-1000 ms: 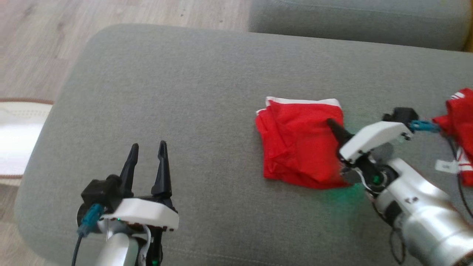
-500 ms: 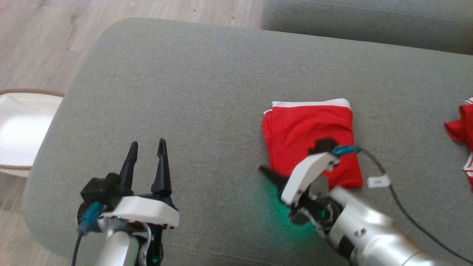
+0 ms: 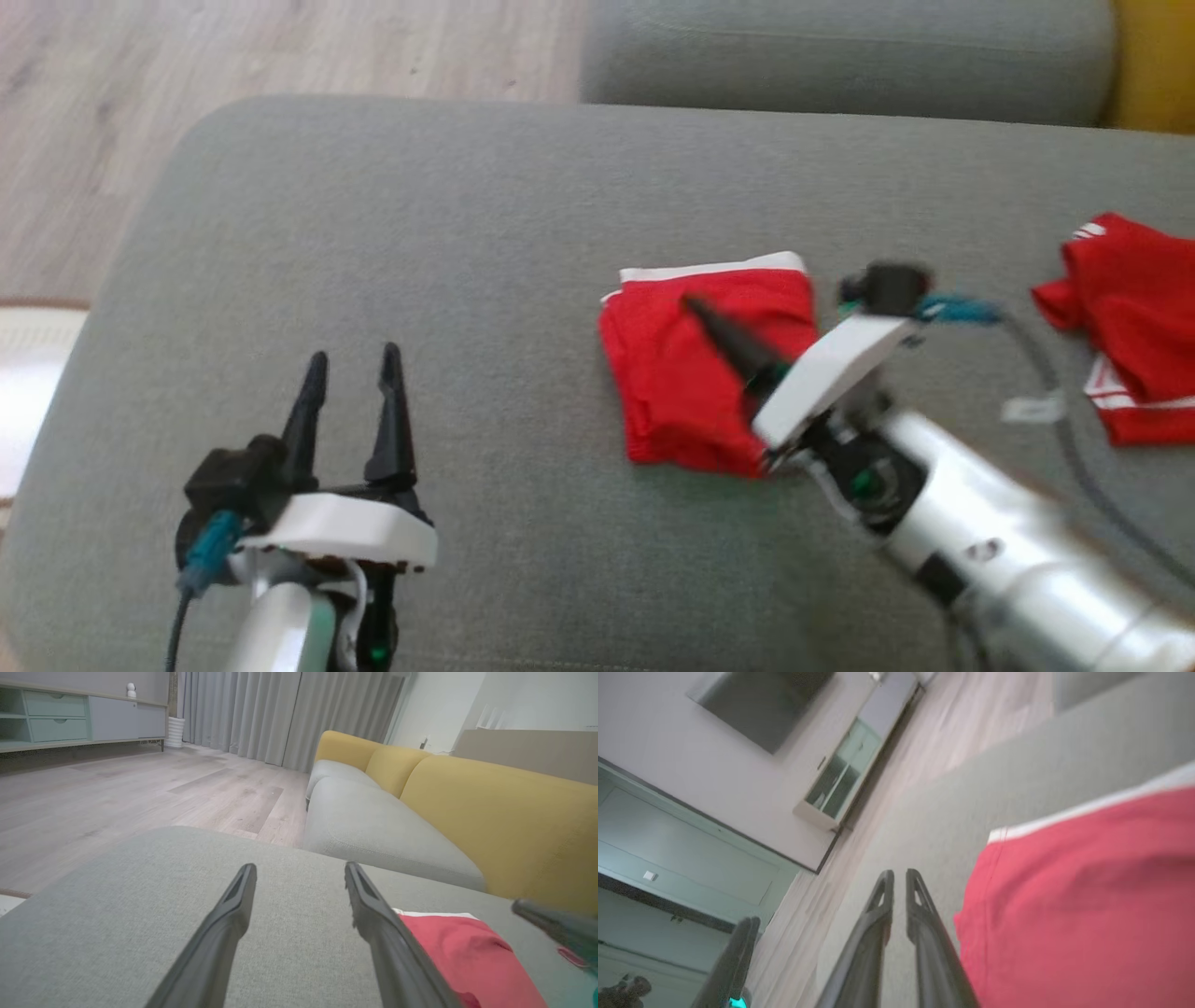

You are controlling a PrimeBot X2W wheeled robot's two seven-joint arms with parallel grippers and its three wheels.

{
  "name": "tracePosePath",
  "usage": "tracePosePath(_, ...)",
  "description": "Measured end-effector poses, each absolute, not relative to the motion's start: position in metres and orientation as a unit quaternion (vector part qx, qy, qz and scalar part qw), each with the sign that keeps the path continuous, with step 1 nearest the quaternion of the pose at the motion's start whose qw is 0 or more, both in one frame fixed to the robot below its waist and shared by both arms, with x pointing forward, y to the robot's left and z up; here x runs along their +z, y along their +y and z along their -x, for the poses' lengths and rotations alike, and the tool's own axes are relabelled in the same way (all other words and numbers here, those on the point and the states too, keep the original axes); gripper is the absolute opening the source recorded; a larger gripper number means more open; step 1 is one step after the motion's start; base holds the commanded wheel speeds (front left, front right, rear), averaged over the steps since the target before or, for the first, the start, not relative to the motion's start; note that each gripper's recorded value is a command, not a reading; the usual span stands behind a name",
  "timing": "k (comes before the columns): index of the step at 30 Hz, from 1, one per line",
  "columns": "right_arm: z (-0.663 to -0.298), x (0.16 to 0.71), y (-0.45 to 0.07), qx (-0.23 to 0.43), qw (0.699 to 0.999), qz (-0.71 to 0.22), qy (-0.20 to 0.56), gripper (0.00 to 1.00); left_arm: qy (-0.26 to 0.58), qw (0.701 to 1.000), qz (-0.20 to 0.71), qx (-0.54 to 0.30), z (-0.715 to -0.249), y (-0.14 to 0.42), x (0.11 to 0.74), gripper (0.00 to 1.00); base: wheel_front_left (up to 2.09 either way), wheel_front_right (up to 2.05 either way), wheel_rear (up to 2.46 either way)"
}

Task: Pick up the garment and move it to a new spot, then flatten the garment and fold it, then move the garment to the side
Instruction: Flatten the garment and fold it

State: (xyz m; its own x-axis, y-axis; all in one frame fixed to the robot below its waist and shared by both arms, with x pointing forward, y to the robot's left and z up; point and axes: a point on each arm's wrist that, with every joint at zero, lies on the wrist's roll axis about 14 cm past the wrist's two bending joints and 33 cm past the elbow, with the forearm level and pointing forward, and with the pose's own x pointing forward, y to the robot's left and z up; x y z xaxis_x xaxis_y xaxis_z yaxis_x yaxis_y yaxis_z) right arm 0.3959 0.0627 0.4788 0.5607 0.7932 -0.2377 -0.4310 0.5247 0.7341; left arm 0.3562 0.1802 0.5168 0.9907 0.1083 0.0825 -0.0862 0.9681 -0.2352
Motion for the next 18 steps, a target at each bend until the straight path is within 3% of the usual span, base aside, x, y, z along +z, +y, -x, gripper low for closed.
tracePosePath(1,-0.404,0.490,0.053,0.368,0.835,-0.315,0.262,0.98,-0.049,0.991,0.117,0.047,-0.357,0.179,0.518,1.00,0.00,0.00,0.00)
tracePosePath(2,-0.410,0.500,0.043,0.365,0.845,-0.311,0.239,1.00,-0.052,0.991,0.115,0.047,-0.358,0.180,0.520,1.00,0.00,0.00,0.00)
tracePosePath(12,-0.452,0.575,-0.088,0.267,0.938,-0.219,0.019,1.00,-0.070,0.992,0.107,0.013,-0.366,0.162,0.532,1.00,0.00,0.00,0.00)
tracePosePath(18,-0.444,0.548,-0.167,0.158,0.974,-0.163,0.005,1.00,-0.086,0.992,0.094,0.010,-0.372,0.165,0.542,1.00,0.00,0.00,0.00)
